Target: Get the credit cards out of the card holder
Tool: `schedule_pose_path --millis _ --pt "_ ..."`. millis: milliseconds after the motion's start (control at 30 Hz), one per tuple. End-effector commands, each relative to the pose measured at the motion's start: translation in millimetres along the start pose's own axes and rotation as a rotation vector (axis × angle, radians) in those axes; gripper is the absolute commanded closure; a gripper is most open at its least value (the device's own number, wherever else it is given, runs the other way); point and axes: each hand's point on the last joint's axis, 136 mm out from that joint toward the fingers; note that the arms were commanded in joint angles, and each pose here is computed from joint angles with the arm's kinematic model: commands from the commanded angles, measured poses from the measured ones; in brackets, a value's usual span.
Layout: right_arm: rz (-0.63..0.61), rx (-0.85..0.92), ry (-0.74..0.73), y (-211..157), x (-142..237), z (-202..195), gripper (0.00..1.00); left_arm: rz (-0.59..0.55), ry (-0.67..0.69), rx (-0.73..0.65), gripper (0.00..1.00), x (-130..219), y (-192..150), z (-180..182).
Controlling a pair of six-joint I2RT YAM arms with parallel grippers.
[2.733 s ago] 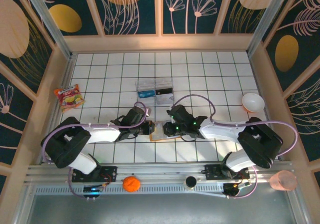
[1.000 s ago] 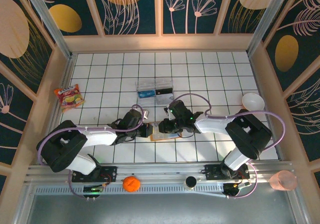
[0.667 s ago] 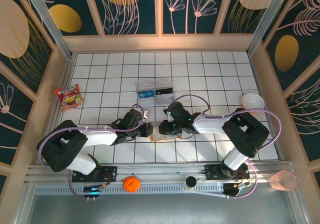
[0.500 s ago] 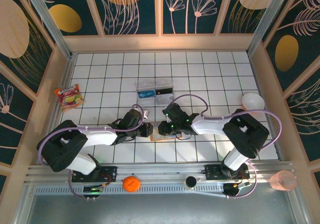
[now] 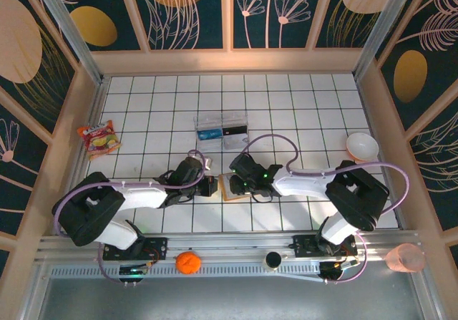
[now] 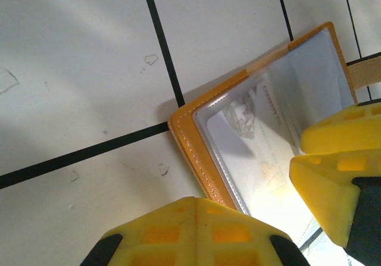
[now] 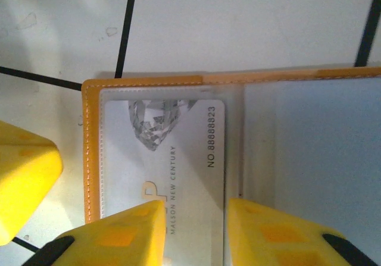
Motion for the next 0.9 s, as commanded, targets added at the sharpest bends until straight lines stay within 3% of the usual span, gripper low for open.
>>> schedule_pose_path --millis 0,167,467,600,867 --pt "-0.066 -0.011 -0.029 14.9 13.4 0.9 0.65 -0.021 -0.002 -0.019 0.95 7.0 5.0 -3.4" --pt "-0.081 -0.006 -0.024 16.8 18.1 -0.7 0.65 -0.042 -0.055 -0.041 0.88 9.7 19.0 -20.2" --pt "0.031 -0.022 0.243 19.3 29.9 14.4 0.73 -0.006 -0.113 -0.074 0.81 -10.5 19.1 -43.8" --pt "0.092 -0.061 0.295 11.2 23.4 8.3 0.75 0.037 -0.073 -0.065 0.88 -18.6 7.3 -32.9" --pt "0.096 -0.05 0.277 10.2 17.7 7.7 0.75 0.114 0.032 -0.062 0.98 -24.0 -15.1 -6.8"
Point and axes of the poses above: each hand's point on the last joint's axis, 136 mm out from that joint toward the fingers, its own x axis back along the fingers, its own z axis along the line the jaws close on, y = z × x, and after that the axes turned 9 degrees about -x, right-handed
